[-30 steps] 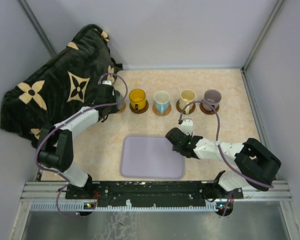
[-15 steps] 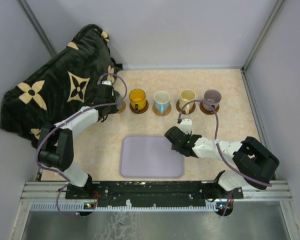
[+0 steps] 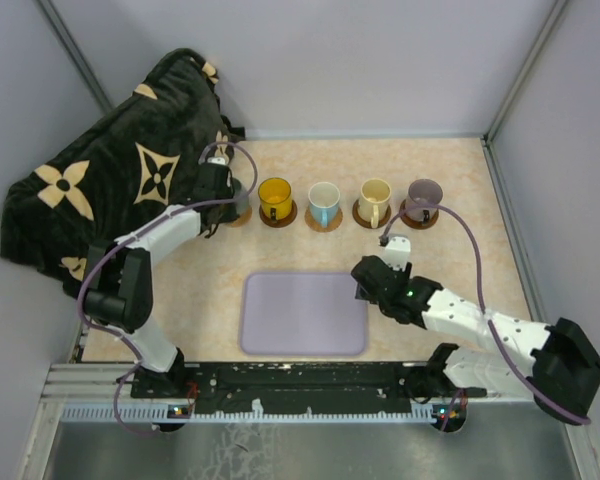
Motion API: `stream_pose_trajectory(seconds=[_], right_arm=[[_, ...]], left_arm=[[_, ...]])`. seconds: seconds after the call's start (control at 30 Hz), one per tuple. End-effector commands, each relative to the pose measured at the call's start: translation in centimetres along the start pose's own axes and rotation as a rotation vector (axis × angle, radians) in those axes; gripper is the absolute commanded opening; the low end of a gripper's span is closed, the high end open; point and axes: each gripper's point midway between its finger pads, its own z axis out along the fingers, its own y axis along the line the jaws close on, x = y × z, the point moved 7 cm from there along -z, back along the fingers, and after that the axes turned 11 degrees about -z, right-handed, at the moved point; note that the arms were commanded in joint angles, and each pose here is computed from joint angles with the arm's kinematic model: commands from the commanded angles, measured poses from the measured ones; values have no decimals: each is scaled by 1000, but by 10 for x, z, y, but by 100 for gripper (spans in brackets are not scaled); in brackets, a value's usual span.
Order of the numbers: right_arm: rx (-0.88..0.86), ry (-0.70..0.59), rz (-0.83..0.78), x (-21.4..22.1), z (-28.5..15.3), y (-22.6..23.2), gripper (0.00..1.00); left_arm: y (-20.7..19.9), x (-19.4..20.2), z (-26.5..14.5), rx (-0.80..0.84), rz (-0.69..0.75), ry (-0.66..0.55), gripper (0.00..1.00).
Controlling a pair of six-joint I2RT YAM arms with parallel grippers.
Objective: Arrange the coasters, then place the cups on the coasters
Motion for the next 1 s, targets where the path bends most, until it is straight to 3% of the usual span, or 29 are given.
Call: stream_pose_trajectory(seconds=[0.0, 0.97], right_arm=[[55, -93, 56, -21, -19, -16, 63], [72, -109, 96, -20, -30, -29, 64]], left_arm=[[-15, -37, -7, 57, -12, -119, 13], [-9, -26, -6, 33, 13, -66, 12]])
